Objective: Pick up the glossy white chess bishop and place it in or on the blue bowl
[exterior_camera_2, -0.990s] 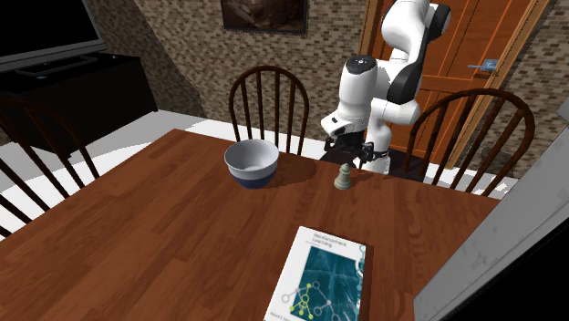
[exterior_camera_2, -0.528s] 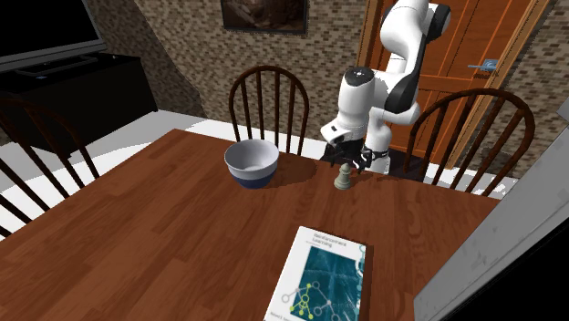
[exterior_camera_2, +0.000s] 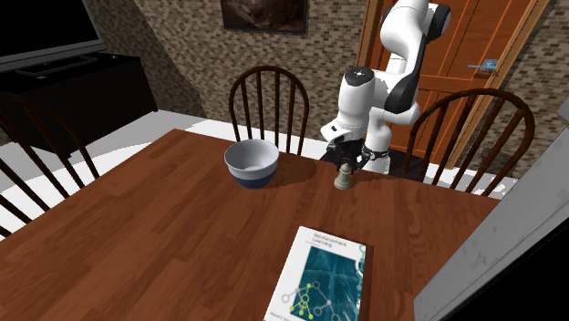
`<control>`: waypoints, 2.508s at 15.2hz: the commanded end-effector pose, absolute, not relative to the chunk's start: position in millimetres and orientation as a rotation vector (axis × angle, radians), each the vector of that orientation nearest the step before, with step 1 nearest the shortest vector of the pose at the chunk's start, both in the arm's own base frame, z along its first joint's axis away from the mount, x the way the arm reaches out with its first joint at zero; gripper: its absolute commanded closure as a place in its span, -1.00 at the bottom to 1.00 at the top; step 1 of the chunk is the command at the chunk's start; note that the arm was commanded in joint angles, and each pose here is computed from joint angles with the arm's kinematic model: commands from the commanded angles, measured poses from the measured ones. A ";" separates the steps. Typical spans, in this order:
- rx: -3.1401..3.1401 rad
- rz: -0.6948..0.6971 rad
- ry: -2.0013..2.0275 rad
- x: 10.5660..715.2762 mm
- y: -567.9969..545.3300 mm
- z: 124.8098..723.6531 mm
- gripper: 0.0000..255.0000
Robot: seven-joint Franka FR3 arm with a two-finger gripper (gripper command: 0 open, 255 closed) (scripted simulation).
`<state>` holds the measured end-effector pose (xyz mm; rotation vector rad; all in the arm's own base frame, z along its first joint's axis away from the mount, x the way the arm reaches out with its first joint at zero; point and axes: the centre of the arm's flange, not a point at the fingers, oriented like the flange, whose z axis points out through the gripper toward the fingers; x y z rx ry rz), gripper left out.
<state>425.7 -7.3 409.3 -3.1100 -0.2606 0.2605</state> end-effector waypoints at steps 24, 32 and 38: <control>-3.110 0.263 -0.260 425.6 -7.4 498.2 1.00; -3.110 0.263 -0.260 425.6 -7.4 540.4 1.00; -3.110 0.263 -0.260 425.6 -7.4 572.1 1.00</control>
